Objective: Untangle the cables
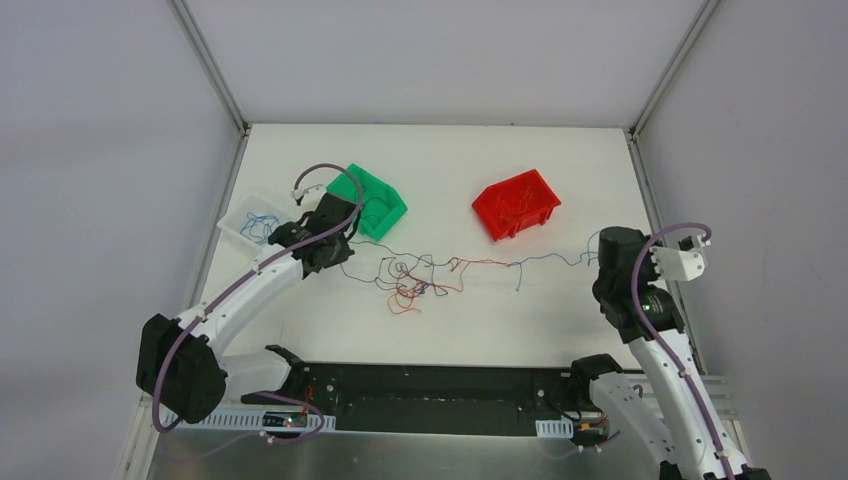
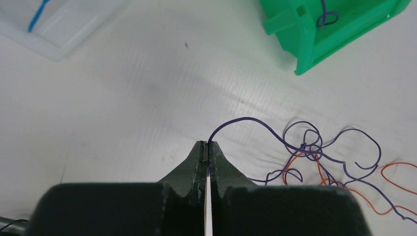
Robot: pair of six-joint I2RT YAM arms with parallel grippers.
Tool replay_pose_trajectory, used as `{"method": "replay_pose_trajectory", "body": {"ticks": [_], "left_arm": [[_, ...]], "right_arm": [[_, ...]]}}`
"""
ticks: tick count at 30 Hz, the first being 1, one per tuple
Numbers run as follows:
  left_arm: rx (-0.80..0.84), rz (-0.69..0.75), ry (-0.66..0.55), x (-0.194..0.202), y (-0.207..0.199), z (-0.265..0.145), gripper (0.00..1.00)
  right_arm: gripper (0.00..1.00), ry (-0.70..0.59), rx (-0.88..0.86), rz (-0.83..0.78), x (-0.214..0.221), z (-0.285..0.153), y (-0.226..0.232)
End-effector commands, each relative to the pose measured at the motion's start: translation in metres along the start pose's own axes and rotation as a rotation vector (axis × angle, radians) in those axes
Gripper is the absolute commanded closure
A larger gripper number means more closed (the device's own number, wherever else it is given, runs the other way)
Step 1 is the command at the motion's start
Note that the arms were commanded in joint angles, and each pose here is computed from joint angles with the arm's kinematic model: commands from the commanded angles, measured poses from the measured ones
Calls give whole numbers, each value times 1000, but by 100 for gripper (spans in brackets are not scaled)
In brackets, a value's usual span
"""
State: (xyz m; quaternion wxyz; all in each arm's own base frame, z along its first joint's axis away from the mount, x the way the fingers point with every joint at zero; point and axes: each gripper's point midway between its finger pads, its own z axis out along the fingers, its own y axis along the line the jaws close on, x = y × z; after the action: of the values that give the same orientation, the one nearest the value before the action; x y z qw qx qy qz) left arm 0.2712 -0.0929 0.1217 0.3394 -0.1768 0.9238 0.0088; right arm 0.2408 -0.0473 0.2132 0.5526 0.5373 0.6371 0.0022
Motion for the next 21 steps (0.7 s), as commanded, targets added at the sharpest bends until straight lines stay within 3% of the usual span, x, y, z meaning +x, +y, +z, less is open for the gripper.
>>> {"method": "replay_pose_trajectory", "body": {"ticks": [1,6,9,18,21], "left_arm": [[-168,-123,-140,-19,43,-17,100],[-316,-271,-253,-25,93,-36,100],[-316,-339,-286,-24,108,-41,100],[-228,-243,-179,-20,83,-36,100],[-89,-157,-149,-24,57,-36,100]], "right_arm": [[100,-166,15,22,-48,-8,3],[100,-292,77,34,-72,-11,-15],[100,-338,97,42,-82,-14,-21],[100,-316,68,17,-83,-16,-12],[100,-239,-9,-40,-72,-17,2]]}}
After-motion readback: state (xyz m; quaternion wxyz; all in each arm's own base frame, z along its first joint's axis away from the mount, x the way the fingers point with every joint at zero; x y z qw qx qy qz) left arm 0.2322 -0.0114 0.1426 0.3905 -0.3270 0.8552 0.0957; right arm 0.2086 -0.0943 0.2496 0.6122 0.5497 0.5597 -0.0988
